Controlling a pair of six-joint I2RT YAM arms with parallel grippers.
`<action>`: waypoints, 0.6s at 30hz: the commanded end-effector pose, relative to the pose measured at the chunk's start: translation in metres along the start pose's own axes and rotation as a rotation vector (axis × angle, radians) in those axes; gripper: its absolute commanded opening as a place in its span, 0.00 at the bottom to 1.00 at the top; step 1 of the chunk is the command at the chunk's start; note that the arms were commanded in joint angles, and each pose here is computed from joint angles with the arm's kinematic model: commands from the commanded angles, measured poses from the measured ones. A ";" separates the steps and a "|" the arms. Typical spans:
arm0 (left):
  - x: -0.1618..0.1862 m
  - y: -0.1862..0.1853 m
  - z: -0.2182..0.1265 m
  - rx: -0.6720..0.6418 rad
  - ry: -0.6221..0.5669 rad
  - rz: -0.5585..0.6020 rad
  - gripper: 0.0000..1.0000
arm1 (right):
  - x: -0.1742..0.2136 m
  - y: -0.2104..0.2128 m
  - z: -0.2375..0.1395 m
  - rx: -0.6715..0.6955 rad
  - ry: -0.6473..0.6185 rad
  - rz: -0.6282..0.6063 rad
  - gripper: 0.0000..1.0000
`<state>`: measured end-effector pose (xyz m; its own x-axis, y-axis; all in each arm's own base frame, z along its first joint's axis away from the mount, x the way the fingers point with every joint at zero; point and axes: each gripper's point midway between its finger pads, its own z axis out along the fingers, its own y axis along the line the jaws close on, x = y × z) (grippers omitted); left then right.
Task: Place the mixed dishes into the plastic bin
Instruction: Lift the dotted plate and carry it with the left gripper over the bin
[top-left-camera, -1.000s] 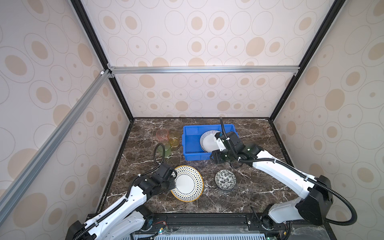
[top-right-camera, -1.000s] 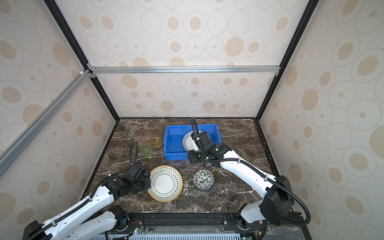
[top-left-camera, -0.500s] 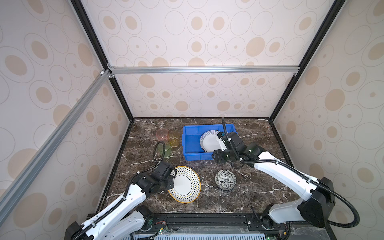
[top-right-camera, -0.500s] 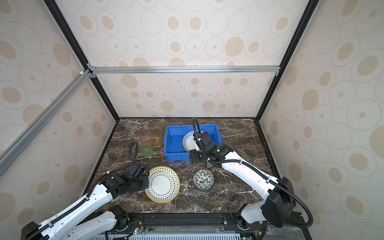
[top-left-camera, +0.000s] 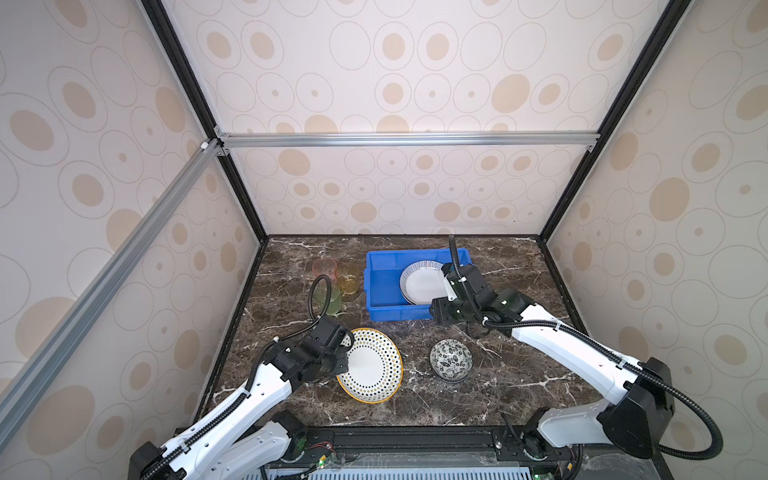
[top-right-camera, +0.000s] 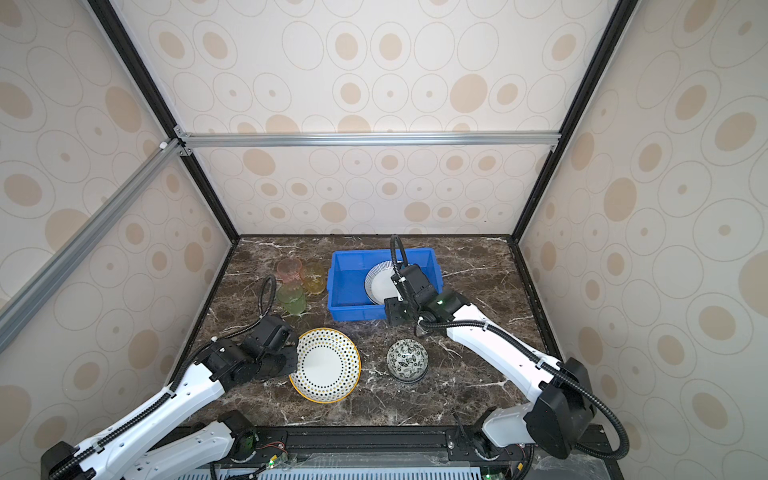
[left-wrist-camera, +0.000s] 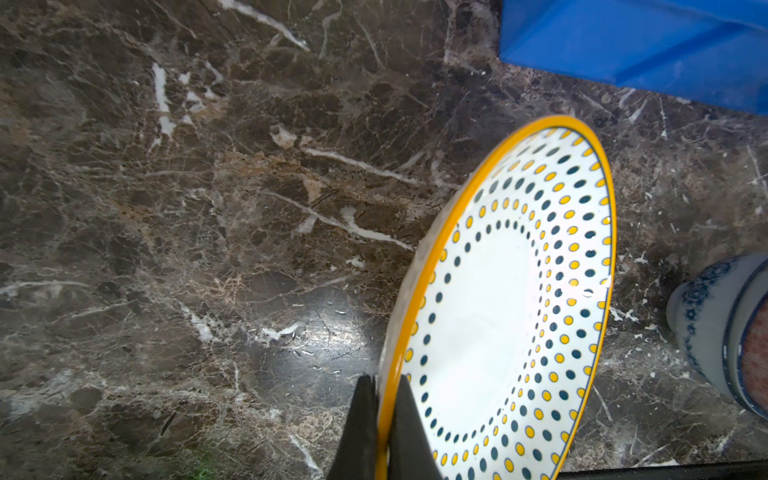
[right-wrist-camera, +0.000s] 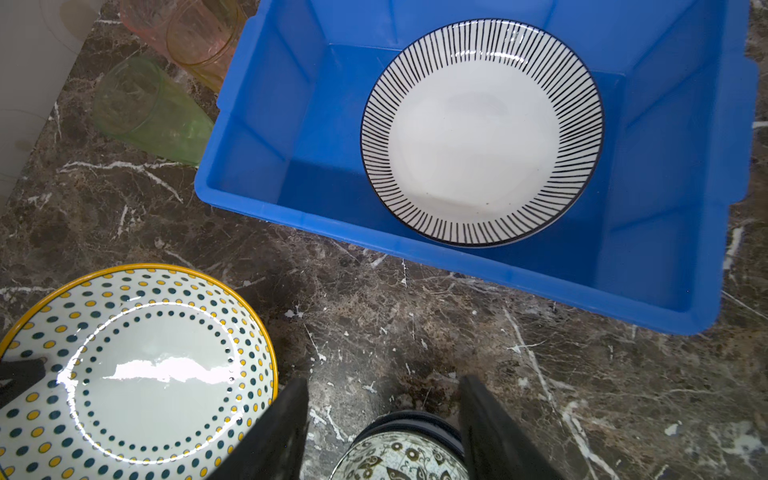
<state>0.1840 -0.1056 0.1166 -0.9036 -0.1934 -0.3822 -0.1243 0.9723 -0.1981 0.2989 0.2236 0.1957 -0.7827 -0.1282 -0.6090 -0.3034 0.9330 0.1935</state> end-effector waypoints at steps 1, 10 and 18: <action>-0.030 -0.024 -0.025 0.079 -0.096 0.014 0.00 | -0.004 -0.013 -0.008 0.027 -0.014 0.024 0.62; -0.041 -0.035 -0.035 0.096 -0.106 0.054 0.00 | -0.010 -0.028 -0.014 0.037 -0.034 0.056 0.63; -0.053 -0.047 -0.047 0.133 -0.131 0.071 0.00 | -0.013 -0.036 -0.014 0.030 -0.040 0.088 0.63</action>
<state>0.2005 -0.1173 0.1482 -0.8958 -0.1292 -0.4253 -0.0494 0.9798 -0.1936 0.3155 0.1911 0.2070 -0.7802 -0.0385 -0.6243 -0.2192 0.9516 0.2153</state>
